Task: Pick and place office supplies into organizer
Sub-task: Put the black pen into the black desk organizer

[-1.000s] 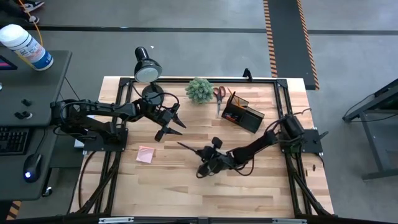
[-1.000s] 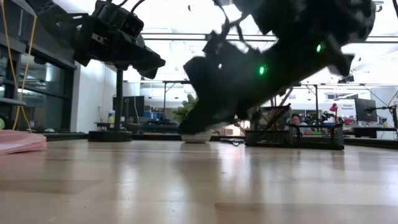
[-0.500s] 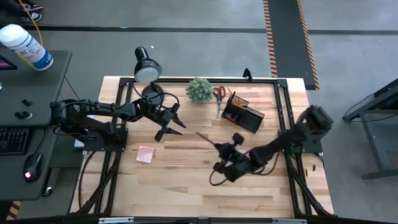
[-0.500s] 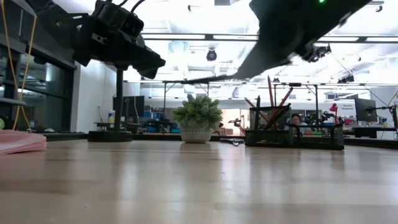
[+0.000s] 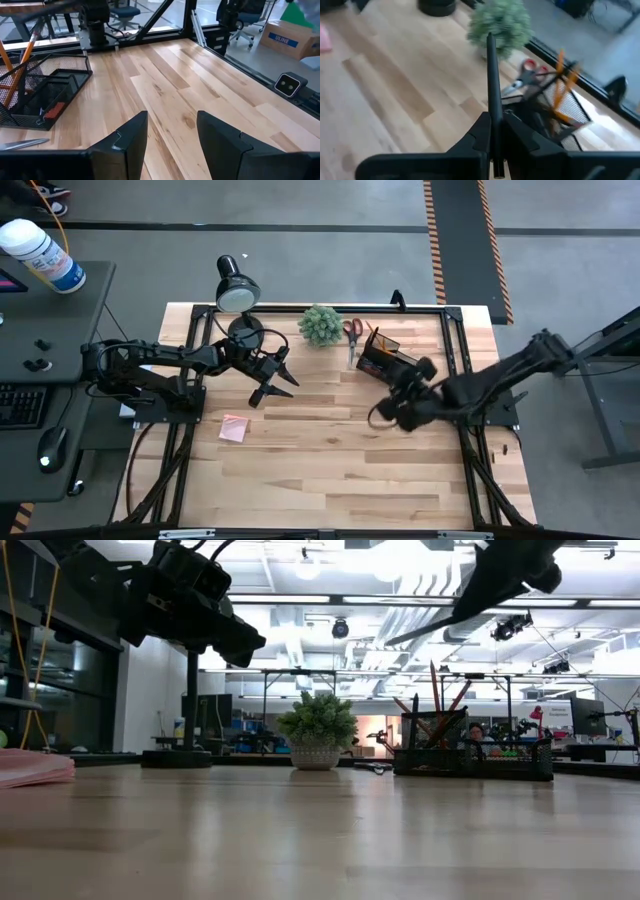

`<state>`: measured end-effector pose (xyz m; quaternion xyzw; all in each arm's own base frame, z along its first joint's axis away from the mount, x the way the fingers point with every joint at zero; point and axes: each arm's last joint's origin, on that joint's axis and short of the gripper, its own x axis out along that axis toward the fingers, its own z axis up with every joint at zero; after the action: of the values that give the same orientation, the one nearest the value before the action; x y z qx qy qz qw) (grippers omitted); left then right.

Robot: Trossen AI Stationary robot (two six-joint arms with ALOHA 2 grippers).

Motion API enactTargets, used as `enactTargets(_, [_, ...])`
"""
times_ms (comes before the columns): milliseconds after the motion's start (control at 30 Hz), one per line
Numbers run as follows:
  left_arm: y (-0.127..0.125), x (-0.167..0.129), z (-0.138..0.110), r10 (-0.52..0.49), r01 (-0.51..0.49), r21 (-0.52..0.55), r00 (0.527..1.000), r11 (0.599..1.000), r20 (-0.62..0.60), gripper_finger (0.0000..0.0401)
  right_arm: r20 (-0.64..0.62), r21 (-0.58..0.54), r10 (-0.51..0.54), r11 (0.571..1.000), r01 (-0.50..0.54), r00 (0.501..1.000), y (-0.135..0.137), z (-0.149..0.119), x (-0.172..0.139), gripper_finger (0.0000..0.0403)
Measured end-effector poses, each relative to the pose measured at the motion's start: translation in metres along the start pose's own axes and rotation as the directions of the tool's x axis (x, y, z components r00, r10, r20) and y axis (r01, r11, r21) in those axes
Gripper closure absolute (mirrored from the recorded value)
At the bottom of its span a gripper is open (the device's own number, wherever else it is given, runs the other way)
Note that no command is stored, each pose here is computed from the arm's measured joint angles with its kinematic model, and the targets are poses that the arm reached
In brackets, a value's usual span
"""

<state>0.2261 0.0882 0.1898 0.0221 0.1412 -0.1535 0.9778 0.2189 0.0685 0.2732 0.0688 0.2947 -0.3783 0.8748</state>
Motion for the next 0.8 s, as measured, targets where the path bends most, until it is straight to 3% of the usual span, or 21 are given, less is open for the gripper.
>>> enactTargets(167, [0.0, 0.0, 0.0, 0.0, 0.0, -0.001, 1.0, 1.0, -0.001, 0.0241, -0.141, 0.18, 0.039, 0.984, -0.013, 0.989, -0.038, 0.017, 0.002, 0.038])
enactTargets(367, [0.0, 0.0, 0.0, 0.0, 0.0, -0.001, 1.0, 1.0, -0.001, 0.0241, -0.31, 0.319, 0.084, 0.948, 0.02, 0.947, -0.066, 0.022, 0.009, 0.038])
enactTargets(800, [0.0, 0.0, 0.0, 0.0, 0.0, 0.0, 1.0, 1.0, 0.0, 0.0241, -0.447, 0.481, 0.103, 0.865, 0.142, 0.889, -0.103, 0.034, 0.037, 0.038])
